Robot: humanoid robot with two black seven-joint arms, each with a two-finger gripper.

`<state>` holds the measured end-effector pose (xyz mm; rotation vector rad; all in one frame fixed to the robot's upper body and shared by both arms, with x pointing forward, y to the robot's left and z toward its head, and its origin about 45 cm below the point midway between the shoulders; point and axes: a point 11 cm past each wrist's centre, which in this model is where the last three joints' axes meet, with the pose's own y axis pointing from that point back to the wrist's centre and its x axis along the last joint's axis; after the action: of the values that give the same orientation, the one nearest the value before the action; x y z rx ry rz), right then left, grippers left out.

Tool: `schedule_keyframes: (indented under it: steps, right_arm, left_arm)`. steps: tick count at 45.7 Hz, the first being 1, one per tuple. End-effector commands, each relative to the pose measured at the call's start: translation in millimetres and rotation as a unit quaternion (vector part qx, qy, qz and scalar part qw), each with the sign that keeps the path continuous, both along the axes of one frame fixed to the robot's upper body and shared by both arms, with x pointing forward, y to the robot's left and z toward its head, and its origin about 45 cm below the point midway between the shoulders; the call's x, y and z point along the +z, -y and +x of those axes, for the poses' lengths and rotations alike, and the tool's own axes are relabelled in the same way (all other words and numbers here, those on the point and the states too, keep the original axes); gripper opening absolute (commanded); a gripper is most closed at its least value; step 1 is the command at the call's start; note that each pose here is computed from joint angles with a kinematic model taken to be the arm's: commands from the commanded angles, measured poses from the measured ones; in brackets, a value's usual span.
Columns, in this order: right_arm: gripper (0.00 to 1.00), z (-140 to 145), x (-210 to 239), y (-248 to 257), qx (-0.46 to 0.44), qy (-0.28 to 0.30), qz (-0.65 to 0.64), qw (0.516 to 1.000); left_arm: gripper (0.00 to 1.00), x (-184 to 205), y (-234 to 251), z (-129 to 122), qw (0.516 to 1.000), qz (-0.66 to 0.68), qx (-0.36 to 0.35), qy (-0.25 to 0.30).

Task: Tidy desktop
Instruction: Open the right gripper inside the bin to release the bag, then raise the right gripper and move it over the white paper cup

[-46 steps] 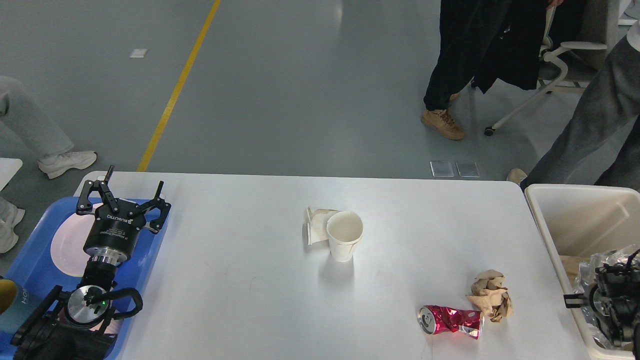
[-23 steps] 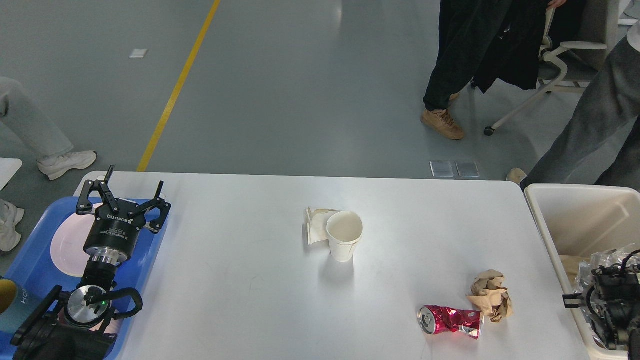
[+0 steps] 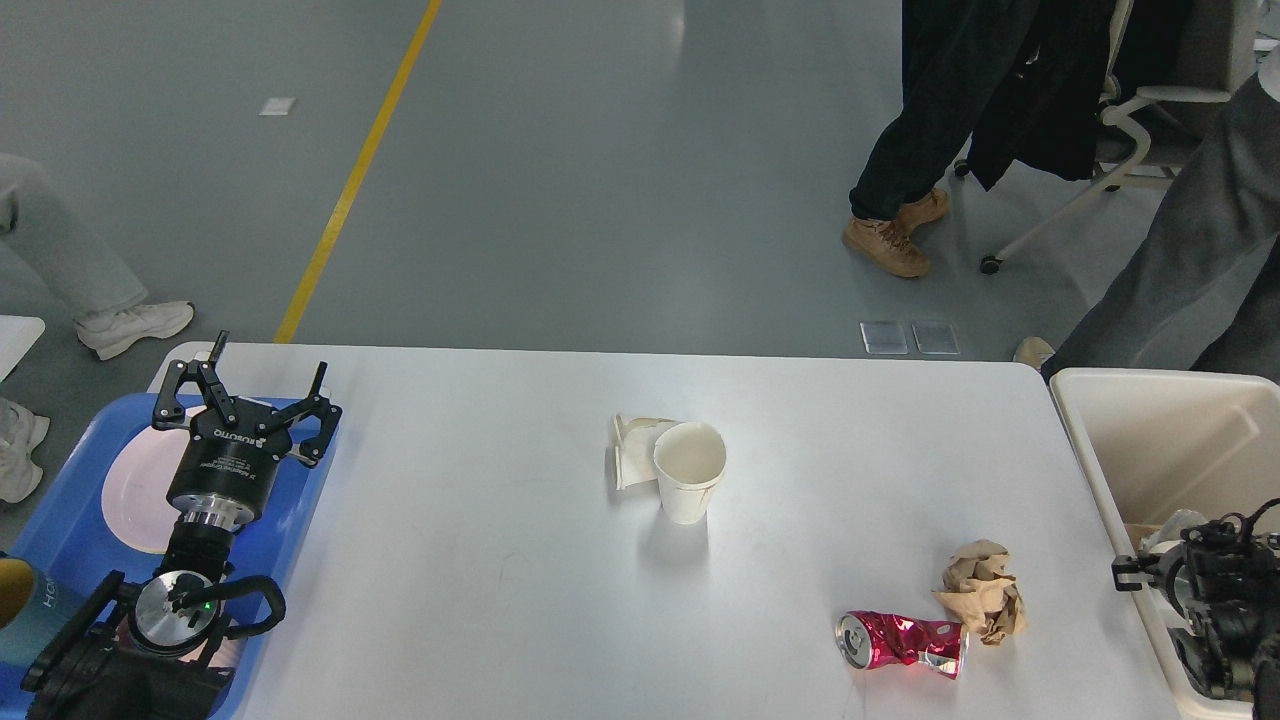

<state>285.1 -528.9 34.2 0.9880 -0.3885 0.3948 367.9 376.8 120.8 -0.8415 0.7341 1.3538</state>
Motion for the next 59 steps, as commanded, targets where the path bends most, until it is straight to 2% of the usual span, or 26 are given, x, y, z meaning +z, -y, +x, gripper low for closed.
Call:
schedule_keyframes:
  steps: [1,7,14,21,27,37,46,51,59]
  right_arm:
    - [1.00,-1.2,0.5,1.8,-0.002,-0.001,-0.001,1.000]
    - [1.00,-2.8,1.1,4.2,-0.006,-0.003,-0.003,1.000]
    - [1.00,11.6,11.9,0.9,-0.023,0.002,0.010,1.000]
    - [1.00,27.9,48.2,11.7,-0.081,-0.027,0.029,0.996]
    - [1.00,44.9,87.7,0.7,-0.131,-0.054,0.041,0.989]
    - [1.00,76.0,180.7,-64.9,-0.152,-0.089,0.023,0.984]
    - [1.00,98.9,260.9,-159.6,-0.077,-0.155,0.032,0.984]
    - [1.00,91.0,303.1,-208.2,-0.032,-0.185,0.050,0.981]
    - [1.00,64.7,341.5,-258.9,0.017,-0.188,0.089,0.978]
  left_arm:
    - [0.96,0.0,0.0,0.0,1.000,0.000,0.000,0.000]
    - [0.96,0.0,0.0,0.0,1.000,0.000,0.000,0.000]
    - [0.96,0.6,0.2,0.5,1.000,0.000,0.000,0.001]
    - [0.96,0.0,0.0,0.0,1.000,0.000,0.000,0.000]
    - [0.96,0.6,0.2,0.6,1.000,0.000,0.000,0.001]
    - [0.96,-0.1,0.2,0.0,1.000,0.000,-0.001,0.000]
    - [0.96,0.0,0.0,0.0,1.000,0.000,0.000,0.000]
    - [0.96,0.0,0.0,0.0,1.000,0.000,0.000,0.000]
    - [0.96,-0.6,-0.3,-0.2,1.000,0.000,0.001,-0.001]
